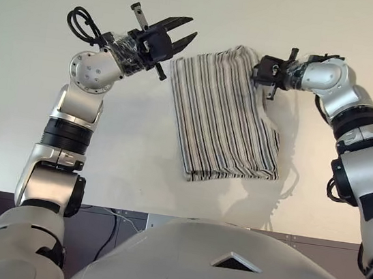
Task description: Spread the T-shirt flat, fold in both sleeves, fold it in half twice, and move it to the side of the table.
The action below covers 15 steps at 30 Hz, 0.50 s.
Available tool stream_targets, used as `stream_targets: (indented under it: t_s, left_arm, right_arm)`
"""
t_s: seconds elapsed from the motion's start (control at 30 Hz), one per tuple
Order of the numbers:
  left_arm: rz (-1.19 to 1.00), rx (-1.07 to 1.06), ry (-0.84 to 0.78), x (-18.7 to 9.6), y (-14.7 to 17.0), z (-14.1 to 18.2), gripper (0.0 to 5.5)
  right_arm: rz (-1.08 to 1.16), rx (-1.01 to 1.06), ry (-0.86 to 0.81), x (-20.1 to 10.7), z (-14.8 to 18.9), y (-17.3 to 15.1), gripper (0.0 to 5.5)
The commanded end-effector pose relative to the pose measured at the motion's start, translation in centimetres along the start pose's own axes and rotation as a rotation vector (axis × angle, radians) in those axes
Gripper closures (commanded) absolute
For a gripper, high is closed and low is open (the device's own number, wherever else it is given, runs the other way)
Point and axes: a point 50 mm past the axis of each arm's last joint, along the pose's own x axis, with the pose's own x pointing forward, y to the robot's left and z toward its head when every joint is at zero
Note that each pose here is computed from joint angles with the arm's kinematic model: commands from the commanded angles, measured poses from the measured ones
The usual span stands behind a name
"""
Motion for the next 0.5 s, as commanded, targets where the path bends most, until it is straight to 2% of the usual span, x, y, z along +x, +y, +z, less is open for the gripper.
stream_targets:
  t_s: [0.03,0.2,0.33,0.4,0.5]
  left_arm:
    - [-0.018,0.045,0.065,-1.0,-0.1,-0.4,4.44]
    - [-0.160,0.050,0.027,-1.2,-4.0,0.8,4.44]
    - [-0.313,-0.016,0.024,-2.2,-7.9,1.1,4.44]
    - [-0.402,-0.036,0.051,-3.2,-9.5,1.1,4.44]
    - [-0.488,-0.115,0.111,-4.6,-12.1,0.7,4.44]
  right_arm:
    - [0.015,0.020,0.126,-1.9,-3.1,0.1,4.39]
    - [-0.071,0.082,-0.193,-1.8,0.7,-1.6,4.39]
    - [-0.209,0.052,-0.403,-4.6,2.7,-4.1,4.39]
    - [-0.163,0.032,-0.472,-6.4,2.6,-3.1,4.39]
    - [0.008,0.039,-0.505,-7.8,2.3,0.5,4.39]
